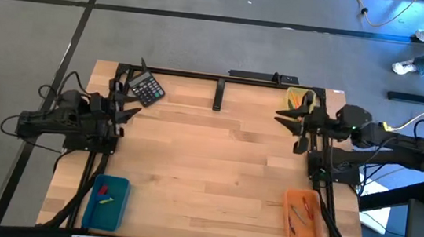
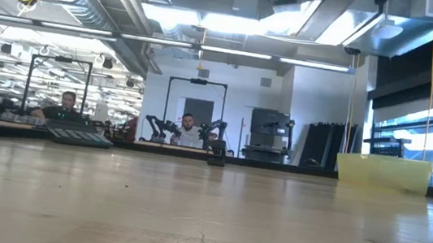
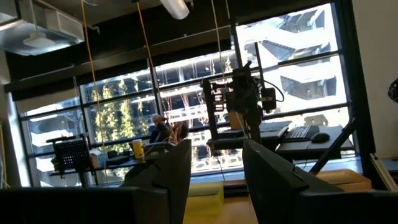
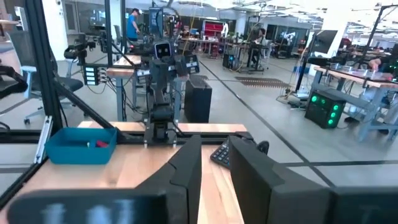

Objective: Sort crayons/erasers/pens/pencils in bins
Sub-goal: Return to Home Position

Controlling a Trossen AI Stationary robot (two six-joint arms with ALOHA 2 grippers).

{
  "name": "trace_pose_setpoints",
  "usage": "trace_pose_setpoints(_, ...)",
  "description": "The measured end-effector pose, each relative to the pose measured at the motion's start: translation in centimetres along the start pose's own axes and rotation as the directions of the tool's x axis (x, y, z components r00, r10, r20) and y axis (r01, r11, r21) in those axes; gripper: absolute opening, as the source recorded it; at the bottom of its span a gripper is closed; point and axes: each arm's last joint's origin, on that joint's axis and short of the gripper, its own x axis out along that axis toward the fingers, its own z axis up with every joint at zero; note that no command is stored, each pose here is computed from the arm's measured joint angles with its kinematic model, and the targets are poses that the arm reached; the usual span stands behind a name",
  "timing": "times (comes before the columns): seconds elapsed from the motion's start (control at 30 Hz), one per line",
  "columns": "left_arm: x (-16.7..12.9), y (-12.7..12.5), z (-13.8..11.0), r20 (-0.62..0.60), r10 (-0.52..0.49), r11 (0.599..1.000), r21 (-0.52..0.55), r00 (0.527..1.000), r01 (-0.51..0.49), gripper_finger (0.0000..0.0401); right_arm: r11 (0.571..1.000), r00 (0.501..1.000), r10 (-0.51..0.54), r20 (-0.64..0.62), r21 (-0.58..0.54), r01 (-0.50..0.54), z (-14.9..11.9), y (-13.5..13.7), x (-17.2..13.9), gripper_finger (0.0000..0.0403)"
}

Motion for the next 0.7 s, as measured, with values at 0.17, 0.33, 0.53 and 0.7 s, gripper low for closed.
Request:
trace_pose_setpoints(0.17, -0.2, -0.2, -0.9, -0.037, -0.007, 1.0, 0.002, 0.999, 0.007, 0.0136, 1.0, 0.999, -0.007, 0.047, -0.001, 0.007, -3.5, 0.3, 0.2, 0.0082)
trace_pose_setpoints(0.33, 0.1, -0.5, -2.8, -0.05, -0.009, 1.0, 0.005, 0.999, 0.01, 0.0136, 1.0, 0.994, 0.02, 0.106, 0.007, -0.021, -5.8, 0.2, -0.7, 0.0081)
trace_pose_setpoints(0.53, 0.1, -1.0, -4.9, -0.045, -0.02, 1.0, 0.001, 0.999, 0.02, 0.0136, 0.997, 0.994, 0.035, 0.103, 0.062, -0.042, -9.1, 0.2, -1.8, 0.0081)
trace_pose_setpoints(0.7, 0.0, -1.3, -6.7, -0.002, -0.011, 1.0, -0.021, 1.0, 0.011, 0.0136, 0.996, 0.992, 0.036, 0.119, 0.079, -0.046, -11.1, 0.3, -2.5, 0.0081)
